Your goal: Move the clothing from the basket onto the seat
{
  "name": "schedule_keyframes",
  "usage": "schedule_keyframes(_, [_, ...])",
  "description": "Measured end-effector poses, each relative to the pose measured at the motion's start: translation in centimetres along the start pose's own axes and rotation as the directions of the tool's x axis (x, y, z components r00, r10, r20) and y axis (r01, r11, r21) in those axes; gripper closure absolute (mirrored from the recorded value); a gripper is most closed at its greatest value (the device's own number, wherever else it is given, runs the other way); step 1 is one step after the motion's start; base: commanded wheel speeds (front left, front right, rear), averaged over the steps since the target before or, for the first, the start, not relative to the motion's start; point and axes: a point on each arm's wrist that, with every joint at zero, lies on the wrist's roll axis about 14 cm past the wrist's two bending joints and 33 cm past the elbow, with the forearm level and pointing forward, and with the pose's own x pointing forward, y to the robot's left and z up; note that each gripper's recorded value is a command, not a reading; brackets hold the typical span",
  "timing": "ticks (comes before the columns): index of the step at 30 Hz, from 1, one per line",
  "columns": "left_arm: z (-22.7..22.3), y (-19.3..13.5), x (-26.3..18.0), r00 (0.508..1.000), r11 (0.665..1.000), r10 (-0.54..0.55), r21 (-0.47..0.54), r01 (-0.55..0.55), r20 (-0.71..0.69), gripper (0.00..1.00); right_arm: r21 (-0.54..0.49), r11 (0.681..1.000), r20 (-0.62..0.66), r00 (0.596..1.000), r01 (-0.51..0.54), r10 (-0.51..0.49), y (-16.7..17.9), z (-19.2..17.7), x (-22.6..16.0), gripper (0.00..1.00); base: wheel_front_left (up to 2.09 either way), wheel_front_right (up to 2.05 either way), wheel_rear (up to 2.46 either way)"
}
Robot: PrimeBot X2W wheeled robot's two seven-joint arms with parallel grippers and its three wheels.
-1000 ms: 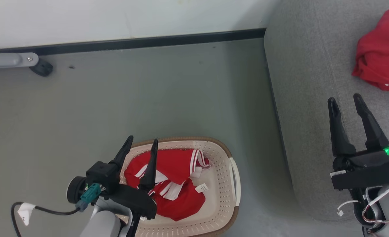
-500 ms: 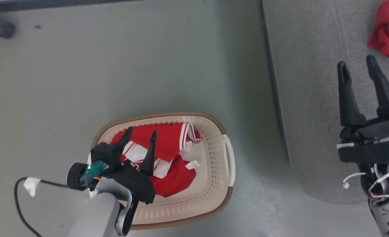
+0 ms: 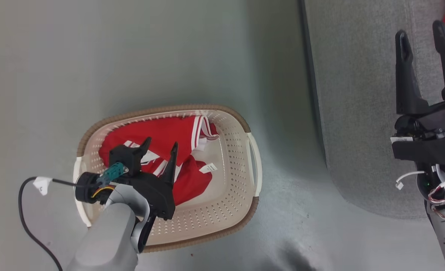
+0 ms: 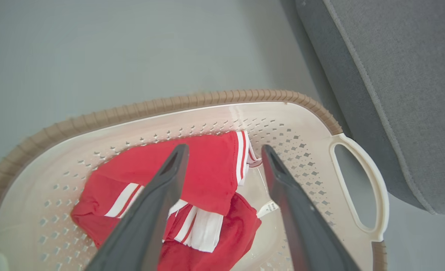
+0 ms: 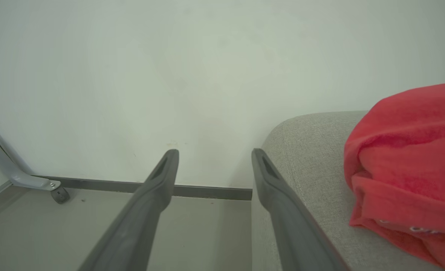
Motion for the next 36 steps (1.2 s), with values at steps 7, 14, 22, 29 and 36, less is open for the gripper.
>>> schedule_keyframes(7, [-2.8, 0.2, 1.7, 0.995, 1.0, -0.016, 0.002, 0.016, -0.097, 0.0, -0.027, 1.0, -0.014, 1.0, -0.01, 0.009, -0.3, -1.1, 1.0, 0.0, 0.0, 0.0, 0.0])
schedule_keyframes(14, [-4.2, 0.3, 3.6, 0.988, 1.0, -0.026, 0.003, 0.027, -0.155, 0.0, -0.049, 0.999, -0.023, 1.0, -0.019, 0.018, -0.5, -1.9, 1.7, 0.0, 0.0, 0.0, 0.0])
schedule_keyframes(22, [-7.4, 0.3, 5.0, 0.966, 0.999, -0.039, 0.01, 0.042, -0.255, 0.0, -0.058, 0.998, -0.059, 0.998, -0.036, 0.033, -0.4, -3.6, 1.6, 0.0, 0.0, 0.0, 0.0])
schedule_keyframes(29, [-9.2, 0.2, 6.6, 0.948, 0.998, -0.054, 0.01, 0.06, -0.314, 0.0, -0.063, 0.998, -0.088, 0.996, -0.026, 0.021, -1.1, -5.0, 1.7, 0.0, 0.0, 0.0, 0.0])
schedule_keyframes(36, [-11.6, 1.1, 7.8, 0.914, 0.995, -0.049, 0.06, 0.08, -0.402, 0.0, -0.069, 0.997, -0.112, 0.994, -0.027, 0.019, -1.3, -6.2, 2.0, 0.0, 0.0, 0.0, 0.0])
